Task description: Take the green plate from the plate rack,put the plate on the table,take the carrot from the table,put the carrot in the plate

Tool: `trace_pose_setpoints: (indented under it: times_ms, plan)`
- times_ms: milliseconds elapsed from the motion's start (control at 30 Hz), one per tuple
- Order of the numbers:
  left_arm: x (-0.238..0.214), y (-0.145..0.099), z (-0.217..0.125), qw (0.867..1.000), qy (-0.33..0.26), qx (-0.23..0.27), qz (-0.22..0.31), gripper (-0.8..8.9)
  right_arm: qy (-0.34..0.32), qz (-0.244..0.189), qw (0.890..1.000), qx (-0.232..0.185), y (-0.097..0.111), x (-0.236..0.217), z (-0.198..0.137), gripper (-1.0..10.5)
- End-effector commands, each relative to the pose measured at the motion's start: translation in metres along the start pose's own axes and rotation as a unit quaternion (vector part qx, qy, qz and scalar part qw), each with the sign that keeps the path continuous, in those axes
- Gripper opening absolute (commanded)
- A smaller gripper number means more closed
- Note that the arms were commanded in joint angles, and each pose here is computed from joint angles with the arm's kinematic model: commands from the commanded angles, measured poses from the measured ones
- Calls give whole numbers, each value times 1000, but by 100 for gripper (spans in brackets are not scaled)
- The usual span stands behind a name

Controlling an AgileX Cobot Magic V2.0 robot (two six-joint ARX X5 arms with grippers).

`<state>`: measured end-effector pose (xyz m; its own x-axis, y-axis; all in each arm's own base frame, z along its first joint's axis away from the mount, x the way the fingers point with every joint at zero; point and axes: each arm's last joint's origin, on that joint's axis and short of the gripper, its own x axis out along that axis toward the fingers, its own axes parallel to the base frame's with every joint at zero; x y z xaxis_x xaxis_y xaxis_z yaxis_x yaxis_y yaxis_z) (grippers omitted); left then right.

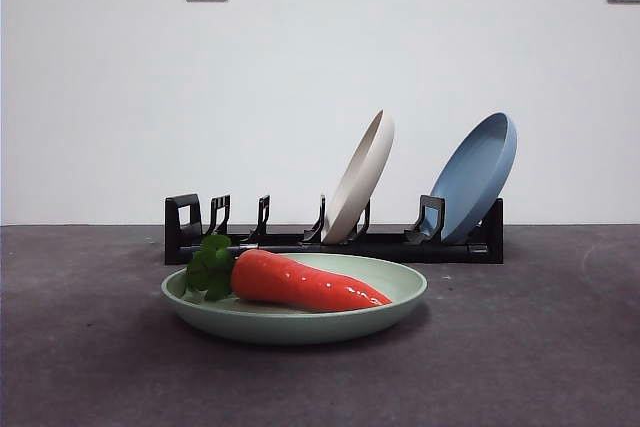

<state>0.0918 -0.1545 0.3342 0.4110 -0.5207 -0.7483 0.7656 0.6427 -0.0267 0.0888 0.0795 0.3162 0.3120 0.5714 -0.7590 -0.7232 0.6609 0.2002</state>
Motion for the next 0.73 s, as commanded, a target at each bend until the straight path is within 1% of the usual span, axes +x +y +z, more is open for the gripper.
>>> trace_pose_setpoints:
  times_ms: [33,300,567,633,733]
  plan:
    - [1,0,-1,1000,0,-2,1,-3,-8,0,1000,2,1,-2,-2,1]
    - [1,0,0,1000,0,-2,1,-3,-24,0,1000,-3,3,-9,-6,1]
    - [0,-1,0,1000,-2,-2,0,-3,-24,0,1000,-3,3,-9,-6,1]
    - [-4,4,0,1000,-16,-9,19,-3,-24,0,1000,-3,3,-9,-6,1]
    - [-17,15,-1,997,-51,17,49,-3,-24,0,1000,-3,3,-9,-6,1]
